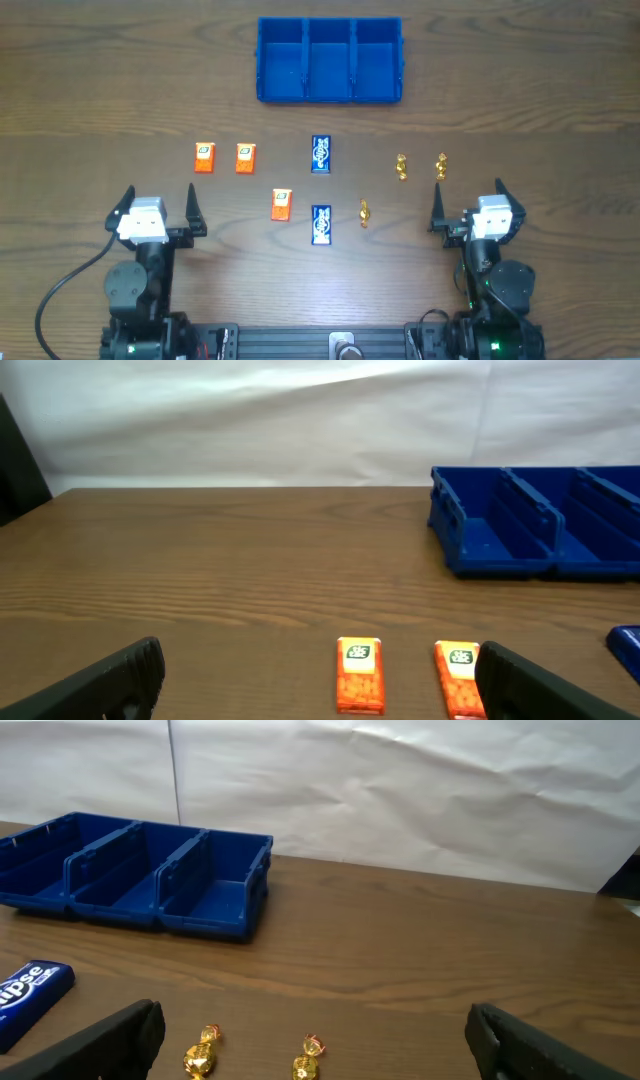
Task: Sort Candies Into Trays
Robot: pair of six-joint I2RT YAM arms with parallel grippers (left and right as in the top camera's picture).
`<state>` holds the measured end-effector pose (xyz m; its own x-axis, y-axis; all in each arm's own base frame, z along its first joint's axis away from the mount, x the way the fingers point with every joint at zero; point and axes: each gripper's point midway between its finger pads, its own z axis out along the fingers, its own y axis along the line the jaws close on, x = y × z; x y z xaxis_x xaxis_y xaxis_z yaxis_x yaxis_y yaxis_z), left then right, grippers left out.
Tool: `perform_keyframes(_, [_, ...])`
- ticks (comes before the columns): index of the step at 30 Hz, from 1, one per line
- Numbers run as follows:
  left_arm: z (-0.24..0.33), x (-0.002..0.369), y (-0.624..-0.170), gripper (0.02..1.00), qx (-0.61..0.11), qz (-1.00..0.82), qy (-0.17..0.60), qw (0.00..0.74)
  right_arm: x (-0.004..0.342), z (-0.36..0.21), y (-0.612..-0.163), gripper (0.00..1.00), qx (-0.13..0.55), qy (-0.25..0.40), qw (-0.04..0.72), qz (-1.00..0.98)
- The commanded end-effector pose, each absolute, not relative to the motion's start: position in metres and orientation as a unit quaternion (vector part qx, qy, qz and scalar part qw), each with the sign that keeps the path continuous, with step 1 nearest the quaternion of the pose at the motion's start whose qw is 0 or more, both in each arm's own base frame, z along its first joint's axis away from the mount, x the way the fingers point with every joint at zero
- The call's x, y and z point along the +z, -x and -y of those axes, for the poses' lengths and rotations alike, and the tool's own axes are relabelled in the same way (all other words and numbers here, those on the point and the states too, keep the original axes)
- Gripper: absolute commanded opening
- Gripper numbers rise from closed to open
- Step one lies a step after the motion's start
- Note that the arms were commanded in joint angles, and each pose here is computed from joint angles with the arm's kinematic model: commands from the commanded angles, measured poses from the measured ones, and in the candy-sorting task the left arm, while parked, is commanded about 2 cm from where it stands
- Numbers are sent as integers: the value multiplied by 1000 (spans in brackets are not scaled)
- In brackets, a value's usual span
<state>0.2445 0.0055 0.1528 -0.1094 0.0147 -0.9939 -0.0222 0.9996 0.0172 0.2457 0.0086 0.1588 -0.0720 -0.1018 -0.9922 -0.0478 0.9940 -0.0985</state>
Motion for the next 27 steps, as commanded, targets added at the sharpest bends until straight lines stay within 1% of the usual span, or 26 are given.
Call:
perform_keyframes(1, [-11,135,-243,998,29,-762,8,647,156,-9,-246,998,-24,54,679,-732])
perform_keyframes(7, [-9,135,-243,998,-16,-760,54,648,156,-9,-246,998,-24,54,679,-732])
perform_keyframes(12, [-9,136,-244,998,-23,-758,62,649,156,-9,-246,998,-24,54,679,-732])
perform_keyframes(15, [-7,160,-244,998,-31,-753,63,655,156,-9,-246,998,-24,54,679,-732])
perform_keyframes(18, [-3,201,-250,996,-35,-755,56,652,157,-9,-246,998,-24,54,679,-732])
perform_keyframes(20, [-1,228,-262,998,-26,-777,43,628,156,-9,-246,998,-24,54,679,-732])
perform_keyframes(22, [-1,239,-277,998,-15,-809,35,587,156,-9,-246,998,-24,54,679,-732])
perform_keyframes(25, [-2,237,-304,1000,2,-861,19,508,156,-9,-246,998,-24,54,679,-732])
perform_keyframes(27, [-2,225,-323,993,10,-895,12,445,156,-9,-246,998,-24,54,679,-732])
